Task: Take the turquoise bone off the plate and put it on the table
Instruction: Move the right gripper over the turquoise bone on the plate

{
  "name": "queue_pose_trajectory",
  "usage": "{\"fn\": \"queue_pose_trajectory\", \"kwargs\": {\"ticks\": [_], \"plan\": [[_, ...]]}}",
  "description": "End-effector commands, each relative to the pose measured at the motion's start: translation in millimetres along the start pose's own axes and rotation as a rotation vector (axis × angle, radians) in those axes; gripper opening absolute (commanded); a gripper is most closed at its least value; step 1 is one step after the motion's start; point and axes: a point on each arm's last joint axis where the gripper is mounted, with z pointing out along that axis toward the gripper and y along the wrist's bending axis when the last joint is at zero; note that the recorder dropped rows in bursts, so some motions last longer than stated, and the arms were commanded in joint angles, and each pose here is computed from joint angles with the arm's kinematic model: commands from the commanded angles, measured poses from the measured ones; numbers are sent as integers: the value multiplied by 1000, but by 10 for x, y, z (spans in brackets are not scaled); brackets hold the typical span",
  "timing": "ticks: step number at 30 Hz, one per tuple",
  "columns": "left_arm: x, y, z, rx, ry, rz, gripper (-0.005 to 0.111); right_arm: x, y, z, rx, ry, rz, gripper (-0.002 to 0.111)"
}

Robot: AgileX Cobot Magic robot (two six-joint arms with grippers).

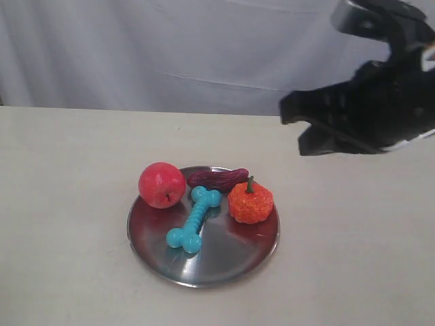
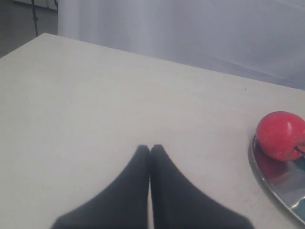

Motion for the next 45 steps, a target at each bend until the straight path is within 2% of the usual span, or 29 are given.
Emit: {"fn": "queue_pose_trajectory", "kwargs": {"ticks": [1, 7, 10, 19, 29, 32, 36, 38, 41, 45], "plan": [[3, -3, 2, 7, -3, -4, 0, -232, 320, 229, 118, 37, -16, 0], [3, -3, 2, 7, -3, -4, 0, -360, 672, 806, 129, 143, -23, 0], [3, -3, 2, 7, -3, -4, 0, -374, 739, 1124, 138, 178, 17, 0], [3, -3, 2, 7, -3, -4, 0, -243, 727, 1952, 166, 247, 44, 0], [3, -3, 2, 7, -3, -4, 0, -175, 712, 2183, 163, 260, 39, 0], [3, -3, 2, 7, -3, -4, 0, -169, 708, 2180, 167, 268, 31, 10], [3, -3, 2, 7, -3, -4, 0, -170, 710, 2181, 164, 267, 31, 44], [3, -3, 2, 7, -3, -4, 0, -167, 710, 2180, 165, 269, 41, 56], [3, -3, 2, 7, -3, -4, 0, -168, 716, 2182, 159, 267, 48, 64], [3, -3, 2, 7, -3, -4, 0, -165, 718, 2192, 157, 267, 54, 64]]}}
